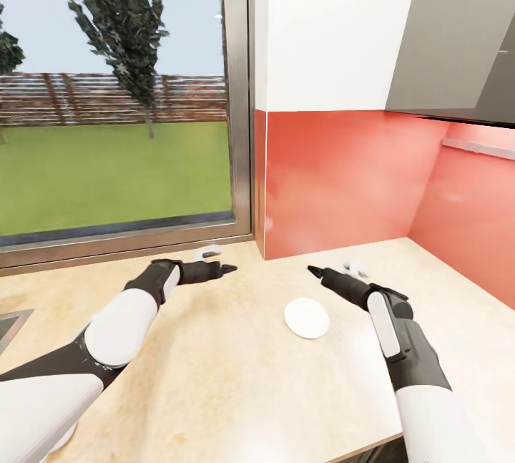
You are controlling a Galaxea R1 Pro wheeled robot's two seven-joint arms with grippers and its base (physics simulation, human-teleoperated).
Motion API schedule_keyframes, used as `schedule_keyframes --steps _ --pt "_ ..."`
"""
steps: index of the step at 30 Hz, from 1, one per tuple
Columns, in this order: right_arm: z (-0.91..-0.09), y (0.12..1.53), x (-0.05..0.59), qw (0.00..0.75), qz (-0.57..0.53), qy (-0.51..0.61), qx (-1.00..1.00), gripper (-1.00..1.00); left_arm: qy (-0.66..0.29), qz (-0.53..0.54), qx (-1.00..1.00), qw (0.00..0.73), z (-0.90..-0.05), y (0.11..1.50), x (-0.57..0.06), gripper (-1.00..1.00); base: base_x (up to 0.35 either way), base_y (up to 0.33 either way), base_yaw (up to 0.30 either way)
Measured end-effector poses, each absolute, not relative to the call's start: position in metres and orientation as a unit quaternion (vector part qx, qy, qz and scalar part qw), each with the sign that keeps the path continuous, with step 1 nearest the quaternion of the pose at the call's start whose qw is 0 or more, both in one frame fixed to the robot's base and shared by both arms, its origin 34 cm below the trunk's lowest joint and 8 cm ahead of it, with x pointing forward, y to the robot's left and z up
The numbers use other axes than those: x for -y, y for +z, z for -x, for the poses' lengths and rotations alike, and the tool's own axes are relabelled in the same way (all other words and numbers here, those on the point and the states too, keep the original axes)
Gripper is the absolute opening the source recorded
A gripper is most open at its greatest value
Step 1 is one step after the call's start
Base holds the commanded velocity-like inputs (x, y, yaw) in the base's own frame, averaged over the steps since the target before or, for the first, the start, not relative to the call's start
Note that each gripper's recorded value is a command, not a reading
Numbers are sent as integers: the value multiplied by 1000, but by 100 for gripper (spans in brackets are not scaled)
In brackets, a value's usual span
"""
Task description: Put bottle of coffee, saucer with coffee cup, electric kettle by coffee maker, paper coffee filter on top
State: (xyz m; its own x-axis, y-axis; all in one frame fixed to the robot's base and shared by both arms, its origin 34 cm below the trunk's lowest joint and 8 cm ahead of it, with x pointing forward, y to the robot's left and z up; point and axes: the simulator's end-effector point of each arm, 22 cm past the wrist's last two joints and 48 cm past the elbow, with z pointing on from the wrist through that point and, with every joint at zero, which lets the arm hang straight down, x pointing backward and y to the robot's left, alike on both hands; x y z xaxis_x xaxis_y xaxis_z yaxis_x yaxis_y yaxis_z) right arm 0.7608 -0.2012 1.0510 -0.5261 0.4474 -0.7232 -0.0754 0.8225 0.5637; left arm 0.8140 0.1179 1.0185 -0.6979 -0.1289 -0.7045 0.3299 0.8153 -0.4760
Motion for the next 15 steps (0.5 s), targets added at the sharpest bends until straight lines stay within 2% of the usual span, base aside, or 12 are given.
schedule_keyframes --steps 15 --pt "-759 1029 229 457 -165 282 -827 100 -367 -26 -855 365 -802 1018 -80 100 0 0 0"
